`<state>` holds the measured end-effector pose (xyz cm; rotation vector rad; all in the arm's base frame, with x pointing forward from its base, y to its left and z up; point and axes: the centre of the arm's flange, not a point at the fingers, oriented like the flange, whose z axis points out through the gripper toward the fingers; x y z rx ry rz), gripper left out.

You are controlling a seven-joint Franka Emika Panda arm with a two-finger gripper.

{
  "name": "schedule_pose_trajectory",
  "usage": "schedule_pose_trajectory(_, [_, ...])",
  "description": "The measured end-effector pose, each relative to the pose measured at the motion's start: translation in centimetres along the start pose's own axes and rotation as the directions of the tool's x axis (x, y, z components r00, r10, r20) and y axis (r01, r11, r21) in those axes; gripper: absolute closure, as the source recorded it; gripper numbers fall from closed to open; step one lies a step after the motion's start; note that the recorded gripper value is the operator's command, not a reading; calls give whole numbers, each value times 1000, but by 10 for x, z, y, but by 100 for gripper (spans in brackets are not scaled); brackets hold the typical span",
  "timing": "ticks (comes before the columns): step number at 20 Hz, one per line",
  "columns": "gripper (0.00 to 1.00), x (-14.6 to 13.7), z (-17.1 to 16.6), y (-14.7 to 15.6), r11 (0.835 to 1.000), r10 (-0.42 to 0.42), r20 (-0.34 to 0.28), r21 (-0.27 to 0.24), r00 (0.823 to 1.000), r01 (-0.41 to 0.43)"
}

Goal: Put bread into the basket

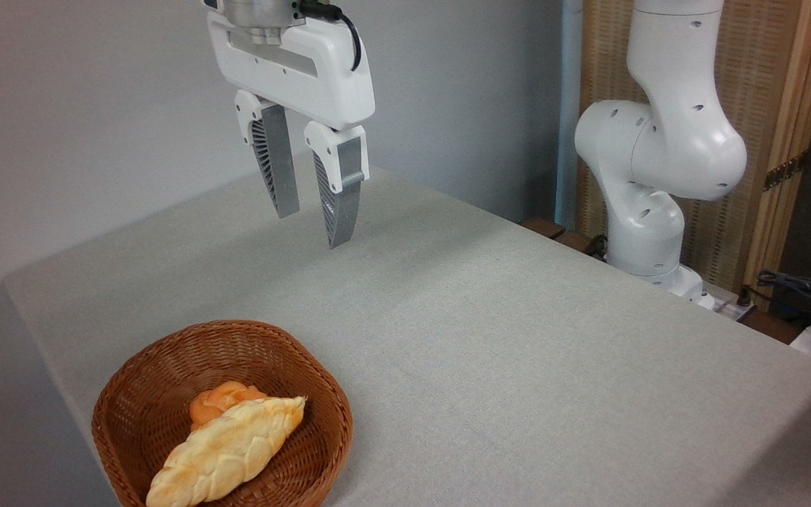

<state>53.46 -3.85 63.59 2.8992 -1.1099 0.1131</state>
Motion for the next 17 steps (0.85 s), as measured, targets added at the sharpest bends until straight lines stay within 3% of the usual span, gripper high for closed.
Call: schedule_pose_trajectory(17, [0, -1, -3, -2, 1000, -4, 20, -17, 1000, 4])
